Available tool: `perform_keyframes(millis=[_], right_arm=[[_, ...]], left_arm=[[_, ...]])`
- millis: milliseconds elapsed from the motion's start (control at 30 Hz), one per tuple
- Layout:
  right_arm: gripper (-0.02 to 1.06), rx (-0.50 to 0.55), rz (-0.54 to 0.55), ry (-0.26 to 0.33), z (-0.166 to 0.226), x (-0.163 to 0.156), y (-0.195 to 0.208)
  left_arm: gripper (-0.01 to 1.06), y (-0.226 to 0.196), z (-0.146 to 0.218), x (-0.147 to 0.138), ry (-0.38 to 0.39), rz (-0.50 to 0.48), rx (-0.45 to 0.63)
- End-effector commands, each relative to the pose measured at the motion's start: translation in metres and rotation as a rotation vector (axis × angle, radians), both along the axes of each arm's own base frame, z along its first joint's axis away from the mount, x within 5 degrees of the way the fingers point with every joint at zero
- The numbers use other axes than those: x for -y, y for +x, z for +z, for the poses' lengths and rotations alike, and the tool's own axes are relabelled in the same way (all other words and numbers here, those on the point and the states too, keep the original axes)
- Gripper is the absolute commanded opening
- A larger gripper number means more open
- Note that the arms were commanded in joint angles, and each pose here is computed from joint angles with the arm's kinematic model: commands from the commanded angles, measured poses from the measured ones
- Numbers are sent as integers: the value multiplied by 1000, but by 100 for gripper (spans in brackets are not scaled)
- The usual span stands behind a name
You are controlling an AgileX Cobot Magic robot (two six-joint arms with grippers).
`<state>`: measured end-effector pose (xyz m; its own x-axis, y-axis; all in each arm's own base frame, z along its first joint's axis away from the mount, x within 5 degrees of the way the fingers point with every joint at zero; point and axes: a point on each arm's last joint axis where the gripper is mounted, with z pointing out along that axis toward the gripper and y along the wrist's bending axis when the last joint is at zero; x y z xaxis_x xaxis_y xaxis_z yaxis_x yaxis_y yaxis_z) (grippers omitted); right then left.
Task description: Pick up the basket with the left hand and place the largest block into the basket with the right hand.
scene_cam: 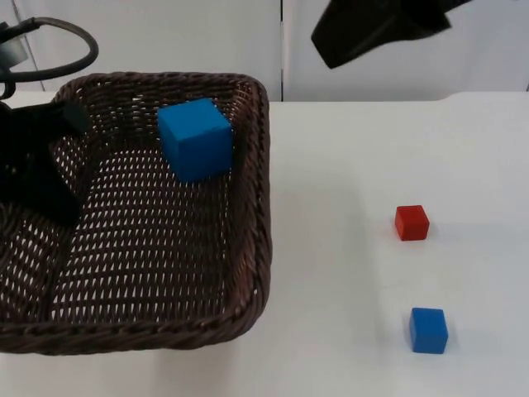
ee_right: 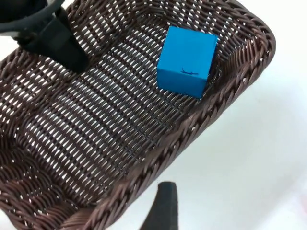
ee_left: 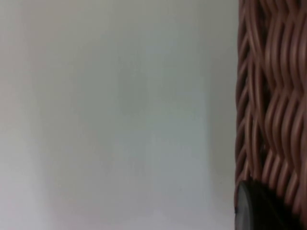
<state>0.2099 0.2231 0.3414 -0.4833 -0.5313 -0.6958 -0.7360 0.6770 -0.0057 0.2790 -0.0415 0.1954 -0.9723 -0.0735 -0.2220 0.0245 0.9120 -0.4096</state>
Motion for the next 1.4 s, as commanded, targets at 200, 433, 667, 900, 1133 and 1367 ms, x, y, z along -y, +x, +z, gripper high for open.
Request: perform_keyframes(millis=[200, 433, 667, 900, 1133, 1367], right_arm=[[72, 20, -6, 29, 4, 6, -4], [72, 18, -7, 30, 4, 6, -4], [72, -3, -8, 29, -2, 6, -5], [72, -13, -8, 21, -4, 6, -6], [72, -16, -9, 21, -4, 6, -6], [72, -27, -12, 13, -5, 7, -7]], left_arm=[[0, 0, 7, 2, -10, -59, 49], [0, 2, 6, 1, -4, -45, 65], [0, 16, -21, 3, -23, -34, 23], [0, 38, -40, 3, -19, -11, 29], [0, 62, -57, 13, -68, -36, 62], [0, 80, -73, 38, -63, -96, 62]])
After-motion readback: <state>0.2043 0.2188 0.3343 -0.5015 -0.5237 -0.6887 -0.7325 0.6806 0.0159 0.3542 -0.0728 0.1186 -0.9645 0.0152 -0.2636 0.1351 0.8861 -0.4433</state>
